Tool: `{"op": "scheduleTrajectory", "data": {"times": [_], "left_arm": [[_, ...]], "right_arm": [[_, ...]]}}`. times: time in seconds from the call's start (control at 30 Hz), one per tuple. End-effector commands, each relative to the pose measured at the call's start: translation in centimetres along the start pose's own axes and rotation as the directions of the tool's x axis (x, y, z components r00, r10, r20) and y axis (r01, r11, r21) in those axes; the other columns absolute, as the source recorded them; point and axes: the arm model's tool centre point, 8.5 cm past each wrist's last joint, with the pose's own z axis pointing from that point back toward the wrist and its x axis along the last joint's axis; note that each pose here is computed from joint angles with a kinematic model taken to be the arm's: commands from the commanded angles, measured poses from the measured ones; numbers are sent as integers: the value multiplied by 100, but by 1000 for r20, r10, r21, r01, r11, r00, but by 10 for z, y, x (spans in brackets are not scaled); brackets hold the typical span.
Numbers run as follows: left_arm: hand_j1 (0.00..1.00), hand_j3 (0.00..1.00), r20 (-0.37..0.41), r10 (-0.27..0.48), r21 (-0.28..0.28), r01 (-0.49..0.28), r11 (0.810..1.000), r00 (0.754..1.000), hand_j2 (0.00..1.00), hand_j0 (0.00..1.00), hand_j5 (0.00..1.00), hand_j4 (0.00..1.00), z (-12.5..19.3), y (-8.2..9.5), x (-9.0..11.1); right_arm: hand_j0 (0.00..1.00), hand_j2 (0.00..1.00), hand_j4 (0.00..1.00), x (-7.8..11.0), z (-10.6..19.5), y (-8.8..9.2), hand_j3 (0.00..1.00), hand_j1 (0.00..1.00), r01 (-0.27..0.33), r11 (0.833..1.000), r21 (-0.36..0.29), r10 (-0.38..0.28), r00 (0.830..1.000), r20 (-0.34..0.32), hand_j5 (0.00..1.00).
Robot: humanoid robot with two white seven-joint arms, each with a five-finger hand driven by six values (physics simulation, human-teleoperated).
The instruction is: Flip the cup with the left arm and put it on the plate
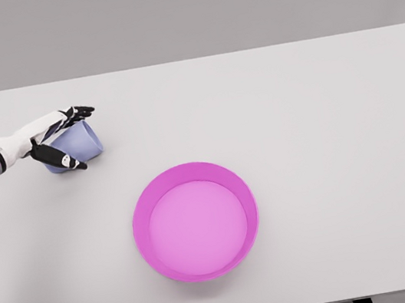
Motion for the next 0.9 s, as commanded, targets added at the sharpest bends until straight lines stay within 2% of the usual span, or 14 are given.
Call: {"op": "scheduleTrajectory", "data": {"times": [0.0,0.03,0.17,0.33,0.37,0.4,0.5,0.63,0.67,0.73,0.8,0.87], "left_arm": [[89,89,-1,-1,-1,1,1000,1000,89,89,89,89,0,-1,0],[80,80,-1,0,-1,0,1000,1000,80,80,80,80,0,-1,0],[62,62,0,-1,0,1,1000,1000,62,62,62,62,0,0,0],[60,60,10,3,0,-3,1000,1000,60,60,60,60,-1,-1,1],[59,59,39,-7,-3,7,1000,999,59,59,59,59,-1,-2,7],[58,58,113,-42,-1,42,999,993,58,58,58,58,-1,-2,21],[57,57,318,-39,-5,43,999,947,57,57,57,57,5,-8,57],[57,57,441,16,-54,9,998,897,57,57,57,57,17,-26,84],[58,58,471,52,-74,-20,997,881,58,58,58,58,20,-31,88],[58,58,544,95,-105,-45,993,834,58,58,58,58,27,-41,102],[58,58,591,117,-113,-61,992,798,58,58,58,58,37,-45,108],[58,58,605,132,-121,-73,990,785,58,58,58,58,39,-46,111]], "right_arm": [[100,100,100,0,0,0,100,100,0,1000,0,0,1000,-1,100],[100,100,100,0,0,0,100,100,0,1000,0,0,1000,-1,100],[100,100,100,0,0,0,100,100,0,1000,0,0,1000,1,100],[100,100,100,0,0,0,100,100,0,1000,0,0,1000,1,100],[100,100,100,0,0,0,100,100,0,1000,0,0,1000,1,100],[100,100,100,0,0,0,100,100,0,1000,0,0,1000,-1,100],[100,100,100,0,0,0,100,100,0,1000,0,0,1000,-1,100],[100,100,100,0,0,0,100,100,0,1000,0,0,1000,1,100],[100,100,100,0,0,0,100,100,0,1000,0,0,1000,-1,100],[100,100,100,0,0,0,100,100,0,1000,0,0,1000,1,100],[100,100,100,0,0,0,100,100,0,1000,0,0,1000,1,100],[100,100,100,0,0,0,100,100,0,1000,0,0,1000,-1,100]]}}
